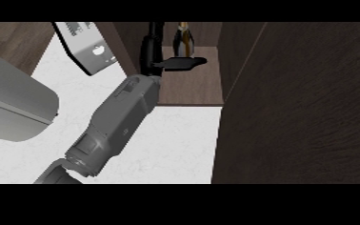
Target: Pick up the wine, place it into the cabinet and close the cabinet
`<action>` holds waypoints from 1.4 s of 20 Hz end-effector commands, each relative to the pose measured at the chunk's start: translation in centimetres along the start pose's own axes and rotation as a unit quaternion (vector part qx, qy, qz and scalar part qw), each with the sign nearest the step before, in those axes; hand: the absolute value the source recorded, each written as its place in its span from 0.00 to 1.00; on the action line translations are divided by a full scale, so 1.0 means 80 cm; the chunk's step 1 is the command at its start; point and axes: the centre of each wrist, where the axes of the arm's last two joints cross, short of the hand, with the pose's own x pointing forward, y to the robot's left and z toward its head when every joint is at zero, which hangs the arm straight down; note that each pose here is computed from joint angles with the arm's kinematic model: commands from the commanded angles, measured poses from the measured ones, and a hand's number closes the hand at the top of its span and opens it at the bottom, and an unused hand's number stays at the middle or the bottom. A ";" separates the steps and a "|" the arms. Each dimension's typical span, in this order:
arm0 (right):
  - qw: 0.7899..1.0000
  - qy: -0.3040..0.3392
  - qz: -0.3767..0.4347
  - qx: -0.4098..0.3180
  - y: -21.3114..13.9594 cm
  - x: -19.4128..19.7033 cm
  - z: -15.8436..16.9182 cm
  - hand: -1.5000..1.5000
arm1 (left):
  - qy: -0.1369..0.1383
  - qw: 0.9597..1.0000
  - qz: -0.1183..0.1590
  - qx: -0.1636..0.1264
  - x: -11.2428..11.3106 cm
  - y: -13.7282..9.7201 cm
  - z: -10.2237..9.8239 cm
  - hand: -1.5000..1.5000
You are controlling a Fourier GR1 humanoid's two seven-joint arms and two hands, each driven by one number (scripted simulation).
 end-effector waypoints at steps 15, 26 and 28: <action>0.999 -0.042 -0.012 0.004 0.015 0.054 0.030 0.00 | 0.005 0.996 0.076 -0.036 0.022 0.034 0.136 0.00; 0.999 -0.011 0.006 0.047 0.009 0.054 0.027 1.00 | -0.008 0.995 0.096 -0.032 0.052 0.051 0.252 0.00; 0.992 0.013 0.042 0.115 0.011 0.050 0.025 1.00 | -0.018 0.996 0.083 -0.029 0.062 0.062 0.250 0.00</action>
